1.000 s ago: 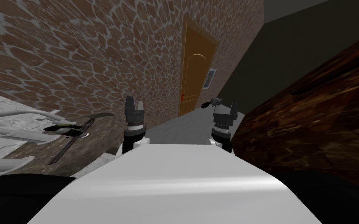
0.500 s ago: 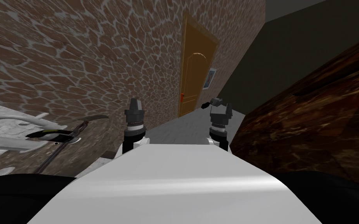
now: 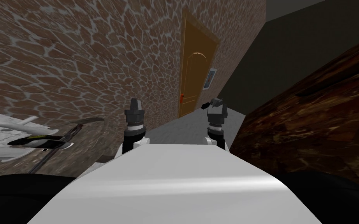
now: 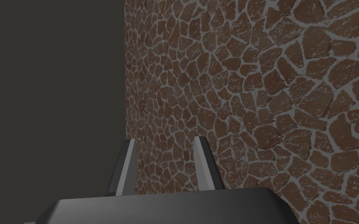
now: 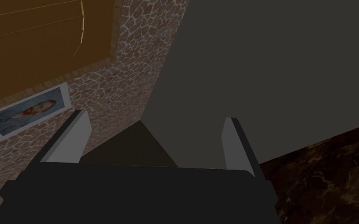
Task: Pull the door open
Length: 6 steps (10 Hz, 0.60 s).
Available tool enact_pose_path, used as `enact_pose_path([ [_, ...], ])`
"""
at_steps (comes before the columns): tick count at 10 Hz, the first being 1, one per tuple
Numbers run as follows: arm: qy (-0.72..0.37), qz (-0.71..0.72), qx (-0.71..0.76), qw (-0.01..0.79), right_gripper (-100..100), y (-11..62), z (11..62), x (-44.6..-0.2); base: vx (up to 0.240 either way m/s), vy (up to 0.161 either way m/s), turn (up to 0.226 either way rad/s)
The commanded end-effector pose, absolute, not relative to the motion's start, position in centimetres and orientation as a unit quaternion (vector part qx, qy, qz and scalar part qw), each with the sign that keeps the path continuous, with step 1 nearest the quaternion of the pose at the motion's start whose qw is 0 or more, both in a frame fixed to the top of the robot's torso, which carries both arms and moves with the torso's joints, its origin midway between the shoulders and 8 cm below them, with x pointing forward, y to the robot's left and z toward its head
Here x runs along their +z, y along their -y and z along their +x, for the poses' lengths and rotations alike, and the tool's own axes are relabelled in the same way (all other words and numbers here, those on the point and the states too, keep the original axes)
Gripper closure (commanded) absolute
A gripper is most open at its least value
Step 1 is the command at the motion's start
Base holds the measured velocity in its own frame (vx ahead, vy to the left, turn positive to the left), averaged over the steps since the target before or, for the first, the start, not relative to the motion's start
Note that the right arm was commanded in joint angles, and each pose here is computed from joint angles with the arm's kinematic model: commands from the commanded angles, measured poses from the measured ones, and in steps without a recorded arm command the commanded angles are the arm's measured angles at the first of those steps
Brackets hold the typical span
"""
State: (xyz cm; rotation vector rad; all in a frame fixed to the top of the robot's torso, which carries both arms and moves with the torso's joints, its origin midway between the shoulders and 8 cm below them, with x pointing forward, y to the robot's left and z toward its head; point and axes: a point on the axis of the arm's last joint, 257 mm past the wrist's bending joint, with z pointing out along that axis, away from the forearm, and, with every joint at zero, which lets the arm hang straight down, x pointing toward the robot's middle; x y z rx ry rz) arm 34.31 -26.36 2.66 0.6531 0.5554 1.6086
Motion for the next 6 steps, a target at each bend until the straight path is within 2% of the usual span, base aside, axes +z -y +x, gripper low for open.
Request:
enact_pose_path([
  [1, -0.243, 0.288, 0.708, 0.597, -100, 26.0, 34.9, 2.1, 0.089, -0.011, -0.010],
  [6, -0.250, 0.308, 0.742, 0.541, -100, 24.6, 36.8, 0.2, 0.096, -0.016, -0.011],
])
